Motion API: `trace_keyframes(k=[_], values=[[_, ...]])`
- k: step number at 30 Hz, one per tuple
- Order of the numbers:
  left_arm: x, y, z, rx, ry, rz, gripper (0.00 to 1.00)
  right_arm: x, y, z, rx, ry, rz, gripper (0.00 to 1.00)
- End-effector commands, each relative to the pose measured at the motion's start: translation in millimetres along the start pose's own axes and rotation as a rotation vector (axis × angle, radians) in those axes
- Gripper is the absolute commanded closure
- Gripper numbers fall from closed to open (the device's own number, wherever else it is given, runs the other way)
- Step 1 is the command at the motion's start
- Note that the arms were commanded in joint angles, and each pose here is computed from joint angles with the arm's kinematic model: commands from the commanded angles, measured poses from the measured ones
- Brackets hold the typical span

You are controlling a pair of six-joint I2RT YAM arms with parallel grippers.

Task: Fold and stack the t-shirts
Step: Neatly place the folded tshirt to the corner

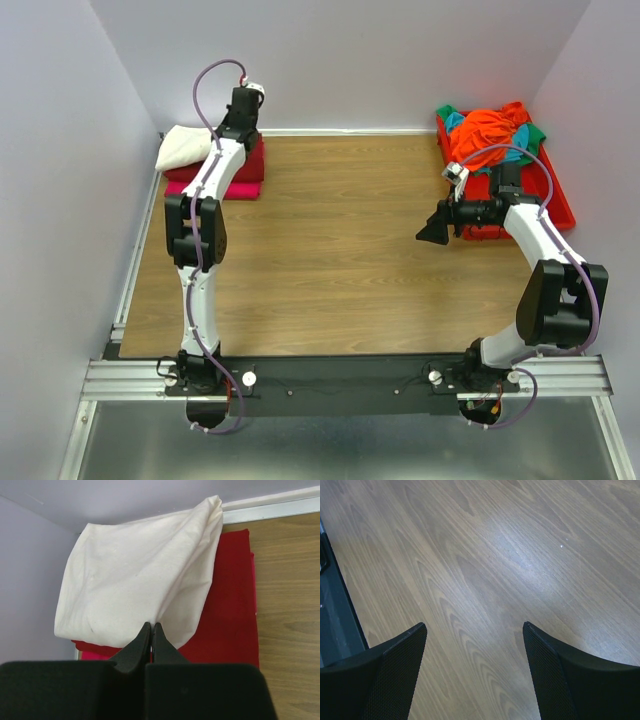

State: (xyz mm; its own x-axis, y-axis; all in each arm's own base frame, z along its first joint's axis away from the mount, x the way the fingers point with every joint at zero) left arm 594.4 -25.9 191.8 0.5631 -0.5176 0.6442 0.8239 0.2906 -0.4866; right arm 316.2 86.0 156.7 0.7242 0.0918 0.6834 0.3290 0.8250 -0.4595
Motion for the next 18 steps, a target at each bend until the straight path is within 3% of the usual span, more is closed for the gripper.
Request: trace_keyframes(k=[1, 6, 12, 13, 14, 15, 17, 18], values=[[20, -26, 1, -0.016, -0.016, -0.054, 1.0, 4, -3, -1, 0.003, -0.001, -0.001, 0.16], [-7, -25, -44, -0.119, 0.021, 0.041, 1.0, 4, -2, -1, 0.003, -0.002, 0.001, 0.16], [-76, -23, -94, -0.245, 0.03, 0.206, 1.0, 4, -2, 0, 0.005, 0.001, -0.001, 0.16], [-76, -24, -95, -0.244, 0.018, 0.194, 0.94, 4, -3, 0, 0.003, -0.001, -0.001, 0.16], [-86, -27, -99, -0.256, 0.02, 0.208, 0.73, 4, -3, 0, 0.005, 0.001, -0.001, 0.16], [-79, -30, -95, -0.254, 0.006, 0.188, 0.63, 4, -2, 0, 0.006, 0.0, 0.0, 0.16], [-77, -39, -92, -0.262, -0.011, 0.17, 0.5, 4, -2, 0, 0.006, 0.0, 0.0, 0.16], [-76, -43, -90, -0.265, -0.016, 0.162, 0.48, 4, -2, 0, 0.007, 0.002, 0.0, 0.16]])
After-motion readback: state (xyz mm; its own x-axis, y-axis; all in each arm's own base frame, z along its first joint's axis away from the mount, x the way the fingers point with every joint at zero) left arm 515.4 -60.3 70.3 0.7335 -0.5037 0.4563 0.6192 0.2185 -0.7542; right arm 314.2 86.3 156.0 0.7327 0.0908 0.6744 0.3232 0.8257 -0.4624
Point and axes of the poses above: each gripper's point midway between its finger pads, its own y axis out along the fingers, its own z axis along the line the jaws close on, x = y × z, the point moved 2 cm from there along -y, back along the fingers, and after that the axes turned 15 degrees about y, right-handed, at the moved point
